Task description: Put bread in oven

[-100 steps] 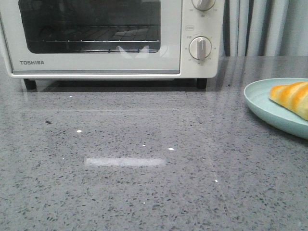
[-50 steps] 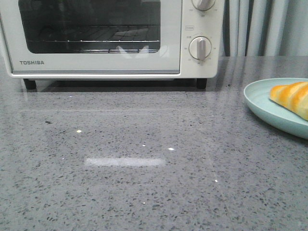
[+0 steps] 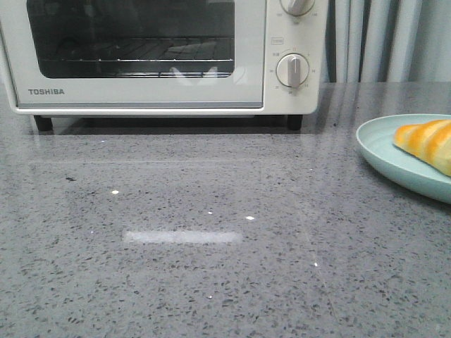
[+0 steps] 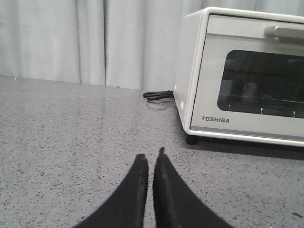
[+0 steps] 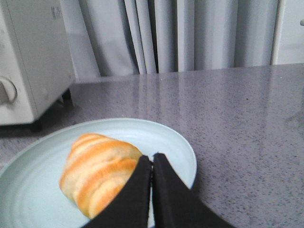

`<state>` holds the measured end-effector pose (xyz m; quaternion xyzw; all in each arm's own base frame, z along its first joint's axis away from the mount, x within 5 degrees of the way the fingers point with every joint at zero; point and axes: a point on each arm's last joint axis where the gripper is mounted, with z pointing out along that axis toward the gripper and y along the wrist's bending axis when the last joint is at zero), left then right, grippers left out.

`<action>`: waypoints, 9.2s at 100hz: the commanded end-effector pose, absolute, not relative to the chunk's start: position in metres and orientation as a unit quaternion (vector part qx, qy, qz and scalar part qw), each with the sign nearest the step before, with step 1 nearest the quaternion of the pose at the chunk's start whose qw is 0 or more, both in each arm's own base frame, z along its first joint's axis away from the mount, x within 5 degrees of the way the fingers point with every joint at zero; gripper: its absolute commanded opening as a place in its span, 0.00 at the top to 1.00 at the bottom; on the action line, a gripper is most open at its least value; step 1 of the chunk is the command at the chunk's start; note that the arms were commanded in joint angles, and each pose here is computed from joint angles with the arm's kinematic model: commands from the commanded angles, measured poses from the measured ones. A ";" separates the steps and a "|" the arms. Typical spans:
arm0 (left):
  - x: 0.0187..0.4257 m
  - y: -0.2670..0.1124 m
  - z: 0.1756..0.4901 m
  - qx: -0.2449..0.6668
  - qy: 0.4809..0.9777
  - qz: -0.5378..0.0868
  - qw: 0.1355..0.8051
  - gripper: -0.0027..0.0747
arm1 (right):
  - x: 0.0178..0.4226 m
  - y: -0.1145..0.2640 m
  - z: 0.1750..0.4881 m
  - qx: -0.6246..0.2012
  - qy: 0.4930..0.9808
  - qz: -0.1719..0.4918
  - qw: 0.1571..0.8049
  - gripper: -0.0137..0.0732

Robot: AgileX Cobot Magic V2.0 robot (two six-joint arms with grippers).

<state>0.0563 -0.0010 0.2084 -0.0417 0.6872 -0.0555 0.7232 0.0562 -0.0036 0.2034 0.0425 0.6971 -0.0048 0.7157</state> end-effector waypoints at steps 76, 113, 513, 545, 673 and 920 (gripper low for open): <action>0.053 0.001 0.233 -0.138 0.625 -0.158 0.752 0.99 | 0.051 0.000 0.235 0.160 0.654 0.151 0.723 0.88; 0.058 -0.003 0.315 -0.080 0.656 -0.121 0.741 0.99 | 0.049 0.002 0.318 0.041 0.692 0.032 0.720 0.88; 0.293 -0.129 0.422 0.370 0.737 -0.173 0.539 0.99 | 0.044 0.017 0.378 -0.081 0.711 0.059 0.696 0.53; 0.301 -0.130 0.414 0.370 0.743 -0.166 0.532 0.99 | 0.044 0.017 0.378 -0.080 0.708 0.058 0.699 0.53; 0.240 -0.133 0.406 0.511 0.747 -0.267 0.330 0.99 | 0.044 0.017 0.379 -0.079 0.707 0.058 0.700 0.53; 0.058 -0.079 0.432 0.477 0.678 -0.249 0.500 0.99 | 0.279 0.016 0.270 -0.097 0.980 0.051 0.164 0.30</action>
